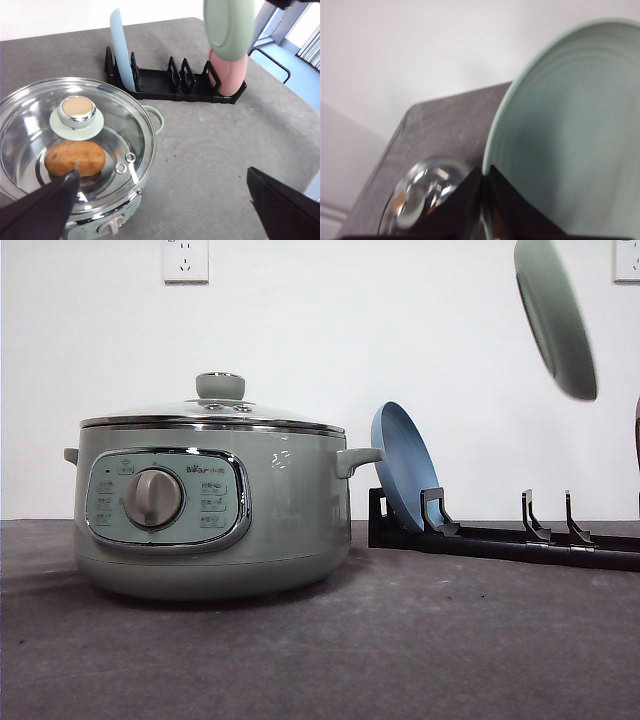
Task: Transfer potato from steamer to green plate
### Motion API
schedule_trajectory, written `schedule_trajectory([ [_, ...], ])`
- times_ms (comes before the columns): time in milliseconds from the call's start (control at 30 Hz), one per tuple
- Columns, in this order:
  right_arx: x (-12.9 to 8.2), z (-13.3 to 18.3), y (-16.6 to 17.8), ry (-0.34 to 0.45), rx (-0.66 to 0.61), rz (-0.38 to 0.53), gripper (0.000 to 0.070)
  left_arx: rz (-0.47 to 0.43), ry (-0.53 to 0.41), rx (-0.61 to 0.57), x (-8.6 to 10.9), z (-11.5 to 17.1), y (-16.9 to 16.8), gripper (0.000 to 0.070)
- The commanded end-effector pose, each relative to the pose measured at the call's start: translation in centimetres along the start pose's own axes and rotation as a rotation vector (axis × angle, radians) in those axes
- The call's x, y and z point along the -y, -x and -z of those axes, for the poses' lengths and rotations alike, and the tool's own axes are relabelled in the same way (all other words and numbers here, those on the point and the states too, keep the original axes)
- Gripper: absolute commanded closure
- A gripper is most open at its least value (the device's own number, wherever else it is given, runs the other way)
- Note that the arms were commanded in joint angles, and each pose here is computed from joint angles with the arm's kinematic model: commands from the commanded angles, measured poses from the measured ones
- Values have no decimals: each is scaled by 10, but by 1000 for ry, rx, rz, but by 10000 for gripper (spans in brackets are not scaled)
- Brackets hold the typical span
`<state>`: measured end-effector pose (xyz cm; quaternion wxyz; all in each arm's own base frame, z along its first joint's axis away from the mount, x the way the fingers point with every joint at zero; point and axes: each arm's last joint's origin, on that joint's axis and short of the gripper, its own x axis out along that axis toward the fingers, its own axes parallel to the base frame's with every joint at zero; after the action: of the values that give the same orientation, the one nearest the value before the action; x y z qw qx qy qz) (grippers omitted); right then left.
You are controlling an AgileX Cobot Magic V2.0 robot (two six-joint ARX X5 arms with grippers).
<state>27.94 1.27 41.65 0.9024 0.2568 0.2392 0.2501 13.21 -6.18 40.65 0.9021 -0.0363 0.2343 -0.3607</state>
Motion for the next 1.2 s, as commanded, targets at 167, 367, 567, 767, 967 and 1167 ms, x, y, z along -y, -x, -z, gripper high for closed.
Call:
schedule_trajectory([
  [167, -46, 23, 45, 221, -76, -22, 694, 8, -25, 20, 2, -6, 2, 0],
  [367, -72, 54, 72, 325, -182, 33, 694, 8, -25, 21, 2, -6, 2, 0],
  [567, -93, 79, 85, 415, -275, 68, 694, 9, -26, 22, 2, -6, 2, 0],
  [767, -105, 100, 79, 457, -344, 98, 694, 9, -26, 23, 2, -6, 2, 0],
  [967, -107, 139, 58, 519, -463, 140, 694, 9, -26, 22, 2, -6, 2, 0],
  [1167, -104, 188, 35, 583, -562, 182, 694, 9, -26, 22, 2, -6, 2, 0],
])
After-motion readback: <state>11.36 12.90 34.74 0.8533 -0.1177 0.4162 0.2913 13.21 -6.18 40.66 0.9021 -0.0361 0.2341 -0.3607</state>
